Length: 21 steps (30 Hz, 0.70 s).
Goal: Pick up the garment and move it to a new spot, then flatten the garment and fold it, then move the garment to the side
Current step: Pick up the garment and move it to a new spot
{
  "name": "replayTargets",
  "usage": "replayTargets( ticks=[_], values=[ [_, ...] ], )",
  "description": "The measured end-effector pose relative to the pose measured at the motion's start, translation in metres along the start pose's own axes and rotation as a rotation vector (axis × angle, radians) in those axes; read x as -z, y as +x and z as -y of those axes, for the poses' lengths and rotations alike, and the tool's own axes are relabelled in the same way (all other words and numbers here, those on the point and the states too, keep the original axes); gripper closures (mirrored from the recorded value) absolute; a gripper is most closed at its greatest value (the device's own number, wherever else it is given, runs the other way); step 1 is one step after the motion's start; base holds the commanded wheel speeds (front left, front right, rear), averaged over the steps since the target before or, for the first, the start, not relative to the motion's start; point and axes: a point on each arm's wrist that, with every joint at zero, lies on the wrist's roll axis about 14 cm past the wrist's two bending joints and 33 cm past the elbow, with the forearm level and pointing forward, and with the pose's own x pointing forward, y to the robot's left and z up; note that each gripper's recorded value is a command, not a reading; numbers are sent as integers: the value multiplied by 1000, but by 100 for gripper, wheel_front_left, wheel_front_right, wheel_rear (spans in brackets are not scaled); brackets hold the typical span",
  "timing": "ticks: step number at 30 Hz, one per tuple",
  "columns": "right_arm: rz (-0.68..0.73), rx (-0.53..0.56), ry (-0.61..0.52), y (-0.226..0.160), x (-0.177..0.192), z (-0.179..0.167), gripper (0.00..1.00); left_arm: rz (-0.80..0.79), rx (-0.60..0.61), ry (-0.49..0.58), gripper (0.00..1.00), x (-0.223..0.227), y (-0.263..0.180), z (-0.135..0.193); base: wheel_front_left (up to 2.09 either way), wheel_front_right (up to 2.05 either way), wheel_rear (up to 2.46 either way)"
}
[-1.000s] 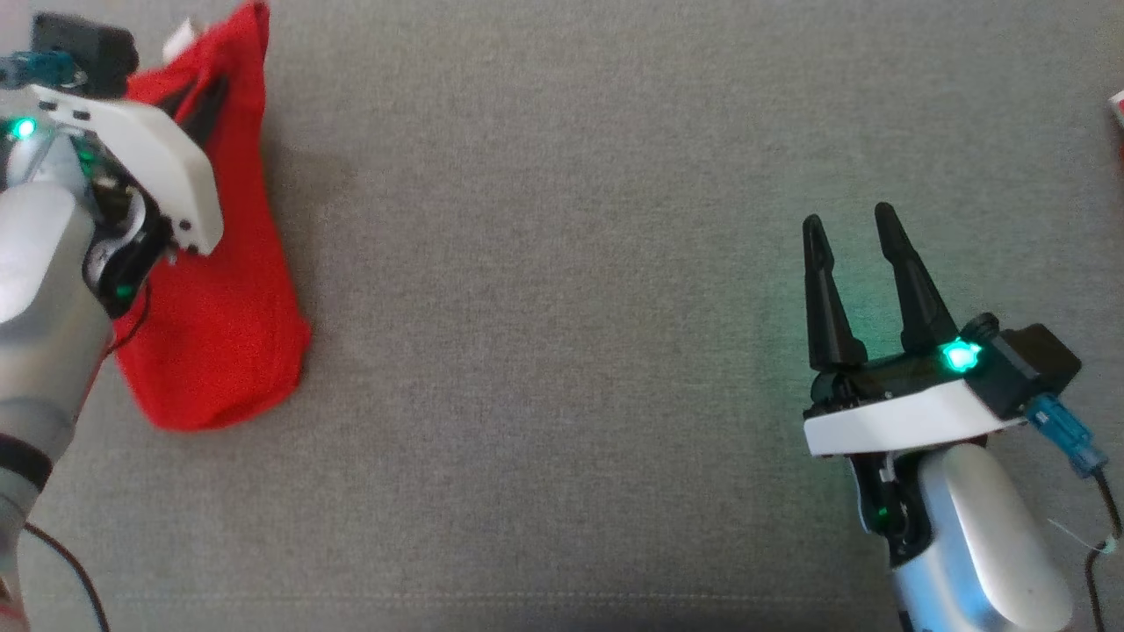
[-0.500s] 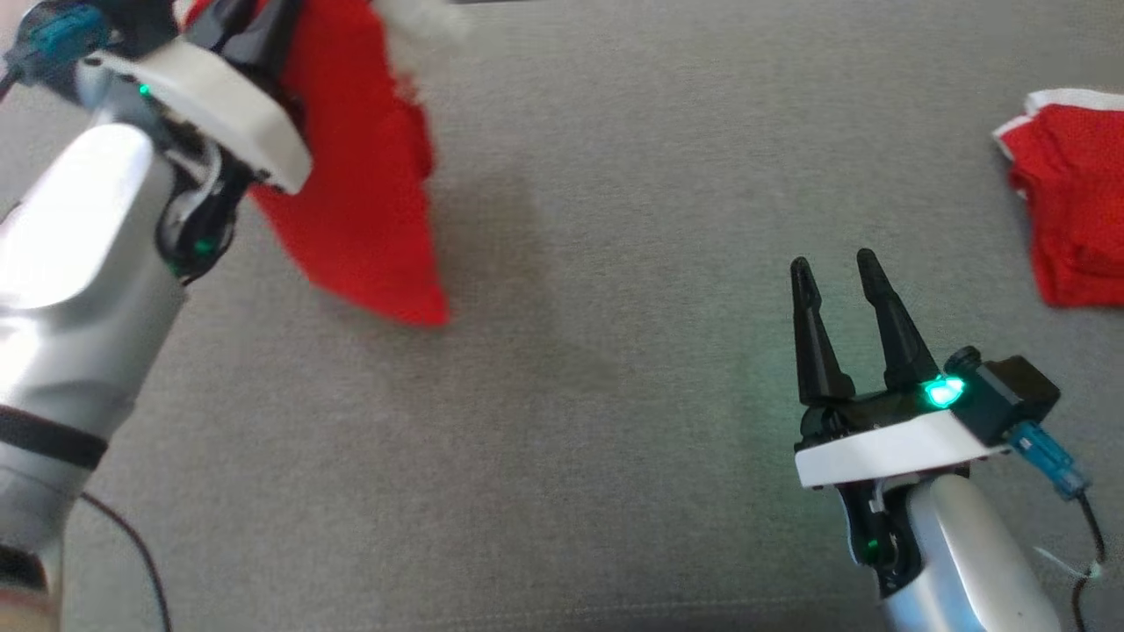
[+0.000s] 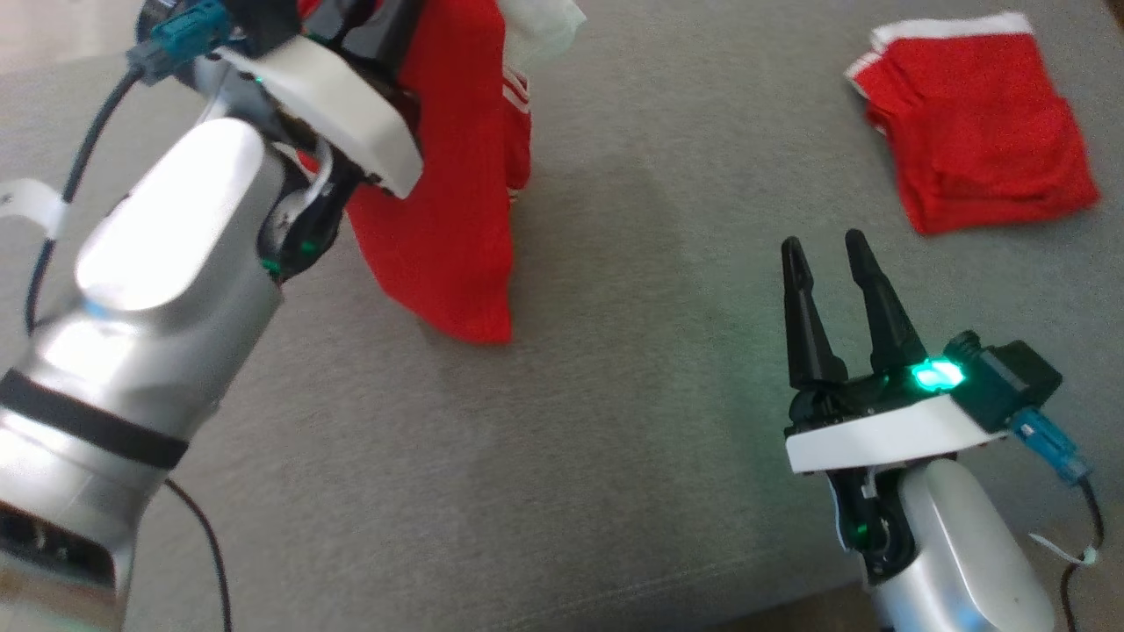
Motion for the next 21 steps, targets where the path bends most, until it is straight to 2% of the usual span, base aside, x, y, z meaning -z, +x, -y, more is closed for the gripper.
replayTargets(
  ticks=[5,6,7,11,13,16,21],
  values=[
    [16,63,-7,-9,-8,20,0,9,55,-56,100,8,31,28,0,0,0],
    [17,74,-5,-11,-9,23,0,13,69,-65,58,9,36,34,0,0,0],
    [17,84,-4,-13,-9,26,0,20,83,-70,0,8,42,41,0,0,0],
    [25,107,-7,-17,-13,33,0,52,133,-98,0,4,56,64,0,0,0],
    [28,107,-7,-16,-14,33,0,65,130,-100,0,-1,56,65,0,0,0],
    [34,96,-5,-13,-15,30,0,78,72,-82,0,-8,51,42,0,0,0],
    [40,52,-15,-6,-16,17,0,140,-87,-27,0,-37,22,-16,0,0,0]
  ],
)
